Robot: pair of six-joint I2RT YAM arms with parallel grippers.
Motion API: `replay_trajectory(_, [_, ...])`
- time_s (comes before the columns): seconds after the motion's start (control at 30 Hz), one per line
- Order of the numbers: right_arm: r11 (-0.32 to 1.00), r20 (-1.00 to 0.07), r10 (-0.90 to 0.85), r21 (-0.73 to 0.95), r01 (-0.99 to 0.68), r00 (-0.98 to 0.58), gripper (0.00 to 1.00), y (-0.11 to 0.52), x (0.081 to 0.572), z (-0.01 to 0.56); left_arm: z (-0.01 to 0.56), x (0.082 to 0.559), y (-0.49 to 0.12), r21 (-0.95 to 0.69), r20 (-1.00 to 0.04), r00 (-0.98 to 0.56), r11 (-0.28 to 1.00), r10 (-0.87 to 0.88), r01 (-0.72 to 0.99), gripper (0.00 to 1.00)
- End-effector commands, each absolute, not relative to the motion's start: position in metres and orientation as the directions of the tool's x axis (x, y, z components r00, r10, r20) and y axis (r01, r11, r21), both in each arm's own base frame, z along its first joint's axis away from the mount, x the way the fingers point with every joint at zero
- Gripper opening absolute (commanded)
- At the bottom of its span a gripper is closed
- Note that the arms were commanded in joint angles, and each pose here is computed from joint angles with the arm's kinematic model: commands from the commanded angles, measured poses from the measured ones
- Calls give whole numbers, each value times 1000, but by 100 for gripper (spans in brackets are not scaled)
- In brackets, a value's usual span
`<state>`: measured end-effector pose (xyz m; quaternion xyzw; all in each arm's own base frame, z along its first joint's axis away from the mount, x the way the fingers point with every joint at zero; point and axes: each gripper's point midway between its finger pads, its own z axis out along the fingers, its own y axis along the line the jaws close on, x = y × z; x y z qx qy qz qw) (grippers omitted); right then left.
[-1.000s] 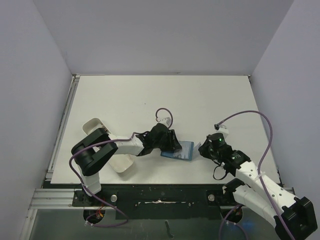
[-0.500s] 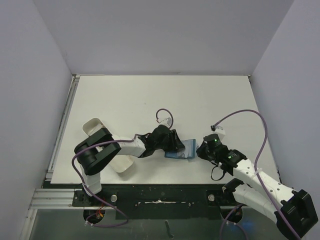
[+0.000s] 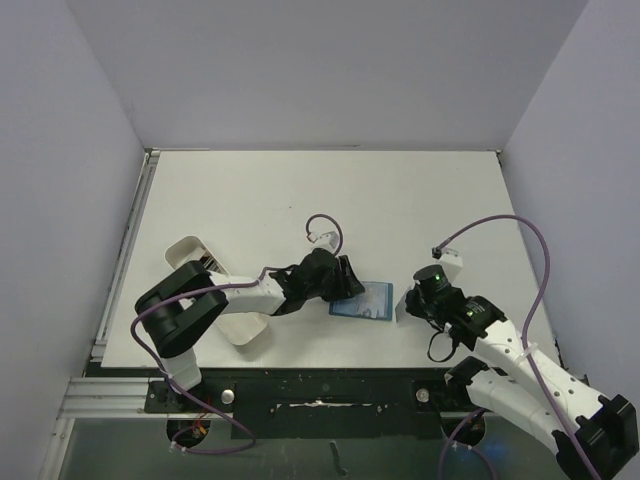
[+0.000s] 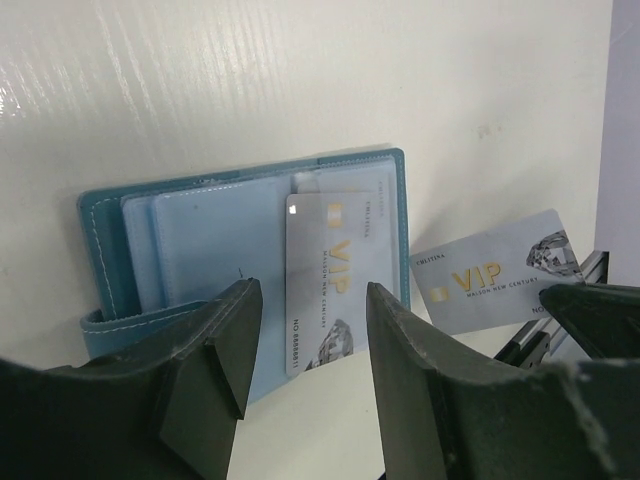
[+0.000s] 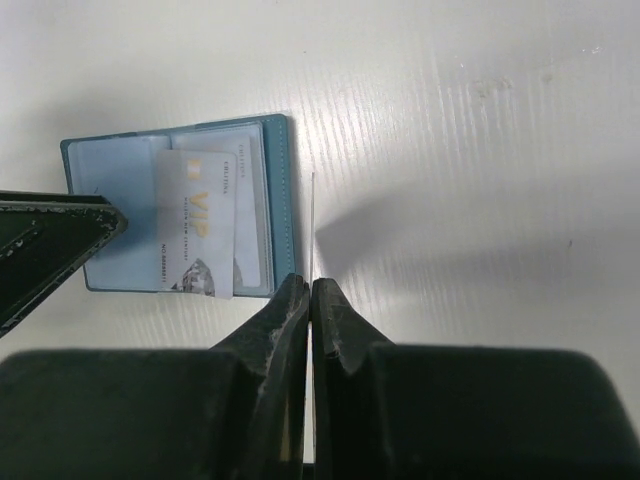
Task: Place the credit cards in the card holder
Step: Insert the credit card into the card holder.
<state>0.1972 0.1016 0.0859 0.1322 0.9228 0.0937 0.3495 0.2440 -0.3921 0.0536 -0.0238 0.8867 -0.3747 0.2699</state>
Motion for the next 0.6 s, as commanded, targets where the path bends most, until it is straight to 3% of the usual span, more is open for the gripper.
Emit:
replay_trajectory(0.0, [949,-674,308,266,169,-671,0,103,212,101,75,246,-402,-699,-486,-840,684,-241,209,45])
replay_trajectory(0.23, [952,-671,287,281,124,-684,0,114,216,96,55,231,-410,-716,-424,-880,674,-211,183,45])
replay_trajectory(0.57, [945,-652,298,306,117,-697,0,119,209,90,68,220,-397,-638,-499,-859,719,-115,275,41])
